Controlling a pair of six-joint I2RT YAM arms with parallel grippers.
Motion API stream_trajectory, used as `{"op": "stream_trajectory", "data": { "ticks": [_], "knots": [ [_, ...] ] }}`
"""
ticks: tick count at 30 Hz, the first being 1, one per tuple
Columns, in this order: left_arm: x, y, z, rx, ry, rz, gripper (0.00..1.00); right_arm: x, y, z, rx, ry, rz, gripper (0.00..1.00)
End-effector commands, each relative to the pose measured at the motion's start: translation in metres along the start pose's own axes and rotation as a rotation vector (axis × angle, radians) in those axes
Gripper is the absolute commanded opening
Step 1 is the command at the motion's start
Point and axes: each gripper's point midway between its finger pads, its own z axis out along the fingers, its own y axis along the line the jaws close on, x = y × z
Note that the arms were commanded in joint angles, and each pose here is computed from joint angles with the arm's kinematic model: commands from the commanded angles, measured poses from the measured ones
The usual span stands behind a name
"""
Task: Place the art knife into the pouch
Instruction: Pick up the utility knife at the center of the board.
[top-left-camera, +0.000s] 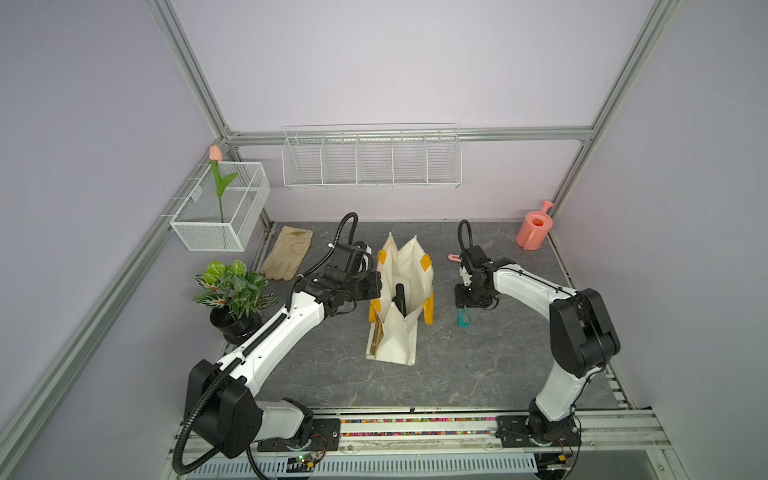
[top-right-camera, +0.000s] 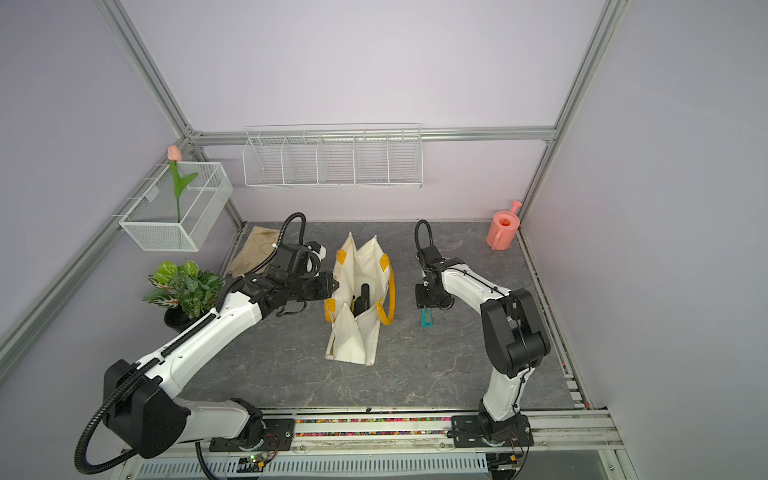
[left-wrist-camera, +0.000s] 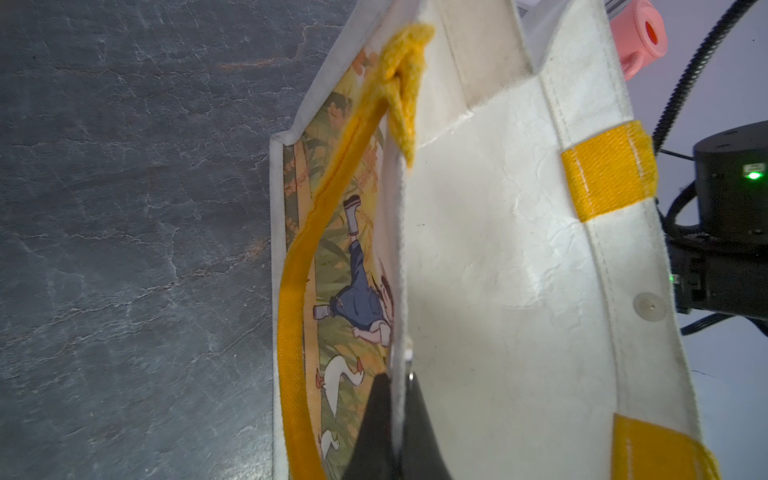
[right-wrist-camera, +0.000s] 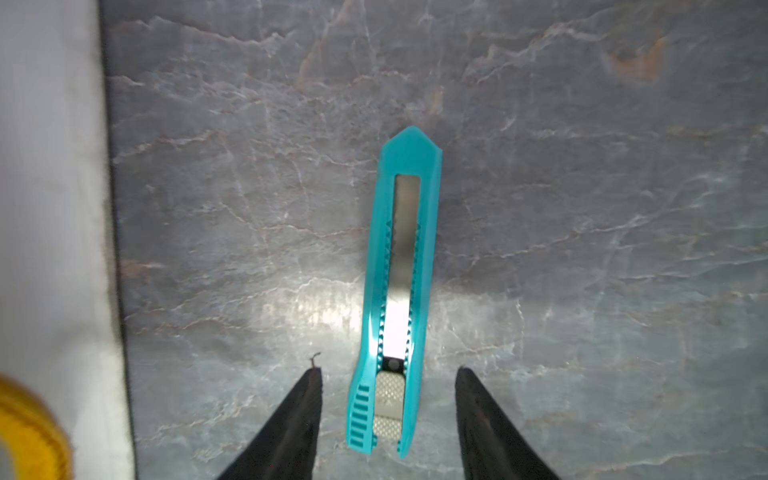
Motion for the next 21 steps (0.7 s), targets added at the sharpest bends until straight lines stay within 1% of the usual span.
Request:
{"op": "stream_trajectory", "data": {
  "ticks": [1,8,19,21],
  "knots": [
    [0.006,0.004,0.001,-0.01,0.031,-0.009,0.0,0.004,0.002,0.015,-0.009,0.023,0.001,0.53],
    [0.009,0.004,0.004,-0.004,0.042,-0.011,0.0,0.006,0.001,0.029,0.012,0.049,-0.007,0.51],
    [0.008,0.004,0.003,-0.008,0.036,-0.01,0.0,0.007,-0.007,0.04,0.082,0.073,-0.025,0.42],
    [0.009,0.004,0.004,-0.008,0.036,-0.011,0.0,0.01,-0.01,0.041,0.096,0.079,-0.028,0.38]
  ]
}}
